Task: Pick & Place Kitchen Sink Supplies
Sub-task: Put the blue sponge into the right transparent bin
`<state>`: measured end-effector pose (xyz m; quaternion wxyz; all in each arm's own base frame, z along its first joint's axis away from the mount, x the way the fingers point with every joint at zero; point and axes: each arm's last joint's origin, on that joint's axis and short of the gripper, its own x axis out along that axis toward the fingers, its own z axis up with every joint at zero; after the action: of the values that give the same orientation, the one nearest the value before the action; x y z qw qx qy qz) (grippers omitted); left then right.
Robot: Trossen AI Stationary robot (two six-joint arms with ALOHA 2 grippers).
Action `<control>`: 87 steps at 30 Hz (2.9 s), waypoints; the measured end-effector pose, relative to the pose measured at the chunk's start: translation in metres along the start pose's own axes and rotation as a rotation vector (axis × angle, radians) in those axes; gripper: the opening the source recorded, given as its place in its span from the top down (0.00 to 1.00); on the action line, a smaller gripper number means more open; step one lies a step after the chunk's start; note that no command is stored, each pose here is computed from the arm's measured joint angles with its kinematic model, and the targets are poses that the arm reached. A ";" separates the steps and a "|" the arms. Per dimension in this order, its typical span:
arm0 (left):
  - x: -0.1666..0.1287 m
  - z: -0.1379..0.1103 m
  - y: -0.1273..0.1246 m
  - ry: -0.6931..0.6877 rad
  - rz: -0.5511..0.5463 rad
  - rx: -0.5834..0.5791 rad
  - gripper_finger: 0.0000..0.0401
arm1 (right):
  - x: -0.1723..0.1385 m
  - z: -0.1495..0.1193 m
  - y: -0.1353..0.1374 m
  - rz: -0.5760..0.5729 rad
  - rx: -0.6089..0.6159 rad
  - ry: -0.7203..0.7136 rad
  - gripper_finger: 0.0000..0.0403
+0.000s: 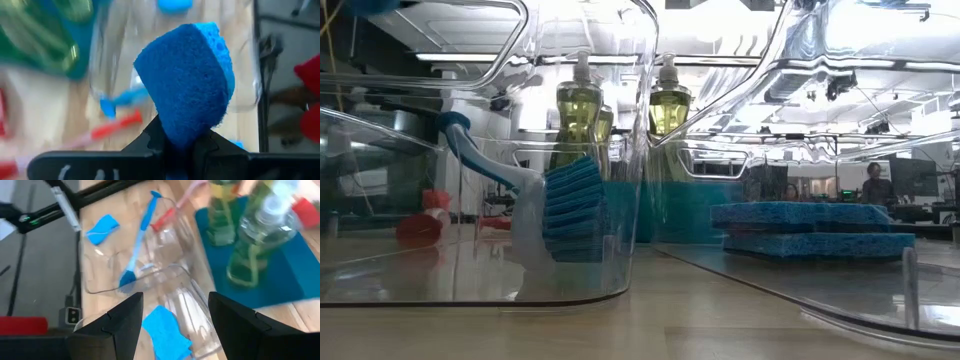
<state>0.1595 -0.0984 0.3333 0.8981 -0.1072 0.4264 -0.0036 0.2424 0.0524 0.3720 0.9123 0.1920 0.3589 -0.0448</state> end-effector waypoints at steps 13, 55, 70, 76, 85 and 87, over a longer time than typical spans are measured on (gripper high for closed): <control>-0.017 0.041 -0.008 -0.393 0.096 0.192 0.92 | 0.004 0.024 0.029 0.122 -0.349 -0.321 0.45; 0.047 0.125 0.014 -0.663 -0.079 0.424 0.92 | 0.043 0.050 0.038 0.216 -0.274 -0.493 0.46; 0.047 0.125 0.014 -0.664 -0.079 0.424 0.92 | 0.048 0.052 0.034 0.234 -0.288 -0.475 0.63; 0.047 0.125 0.014 -0.663 -0.078 0.423 0.92 | 0.049 0.054 0.031 0.235 -0.285 -0.475 0.72; 0.047 0.125 0.013 -0.662 -0.079 0.424 0.92 | 0.048 0.054 0.032 0.287 -0.297 -0.461 0.96; 0.047 0.125 0.013 -0.663 -0.080 0.424 0.92 | 0.048 0.054 0.032 0.303 -0.300 -0.464 0.98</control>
<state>0.2841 -0.0662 0.3711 0.9885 0.0688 0.0984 -0.0916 0.3196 0.0641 0.3864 0.9843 0.0913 0.1112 0.1024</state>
